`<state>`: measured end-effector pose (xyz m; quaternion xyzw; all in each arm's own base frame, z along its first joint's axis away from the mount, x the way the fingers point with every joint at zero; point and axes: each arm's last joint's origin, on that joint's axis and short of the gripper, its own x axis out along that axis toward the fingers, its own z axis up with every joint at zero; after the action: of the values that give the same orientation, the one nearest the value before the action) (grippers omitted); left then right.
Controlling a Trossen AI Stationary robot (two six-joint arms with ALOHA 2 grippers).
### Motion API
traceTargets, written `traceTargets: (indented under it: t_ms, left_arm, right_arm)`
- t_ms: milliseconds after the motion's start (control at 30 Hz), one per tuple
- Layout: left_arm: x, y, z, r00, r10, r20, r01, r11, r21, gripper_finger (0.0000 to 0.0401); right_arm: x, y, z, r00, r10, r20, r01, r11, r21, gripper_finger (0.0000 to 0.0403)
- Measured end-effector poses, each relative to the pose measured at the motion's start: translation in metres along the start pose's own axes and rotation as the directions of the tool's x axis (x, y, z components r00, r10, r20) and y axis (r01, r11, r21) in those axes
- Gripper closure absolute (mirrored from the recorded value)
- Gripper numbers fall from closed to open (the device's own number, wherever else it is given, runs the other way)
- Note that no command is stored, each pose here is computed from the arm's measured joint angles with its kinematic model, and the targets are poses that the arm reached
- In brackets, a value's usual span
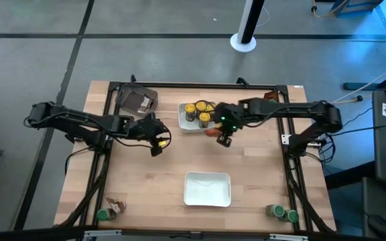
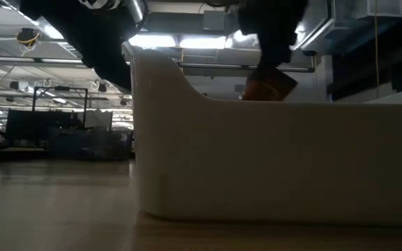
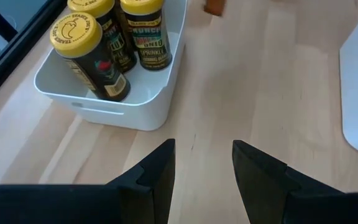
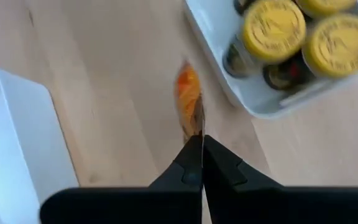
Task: Sort spices by type
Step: Put the orange seasoning pack into the black bin
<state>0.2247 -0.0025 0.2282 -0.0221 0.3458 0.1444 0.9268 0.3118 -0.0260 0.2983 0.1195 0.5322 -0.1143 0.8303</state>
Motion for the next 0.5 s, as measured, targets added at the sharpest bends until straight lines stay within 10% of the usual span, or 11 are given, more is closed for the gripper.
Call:
traceTargets:
  t_ms: [500]
  left_arm:
    - [-0.002, -0.007, 0.0, 1.0, -0.027, 0.012, 0.026, 0.999, 0.024, 0.0258]
  right_arm:
    - [0.045, 0.045, 0.034, 0.954, -0.061, -0.294, 0.01, 0.986, -0.169, 0.0398]
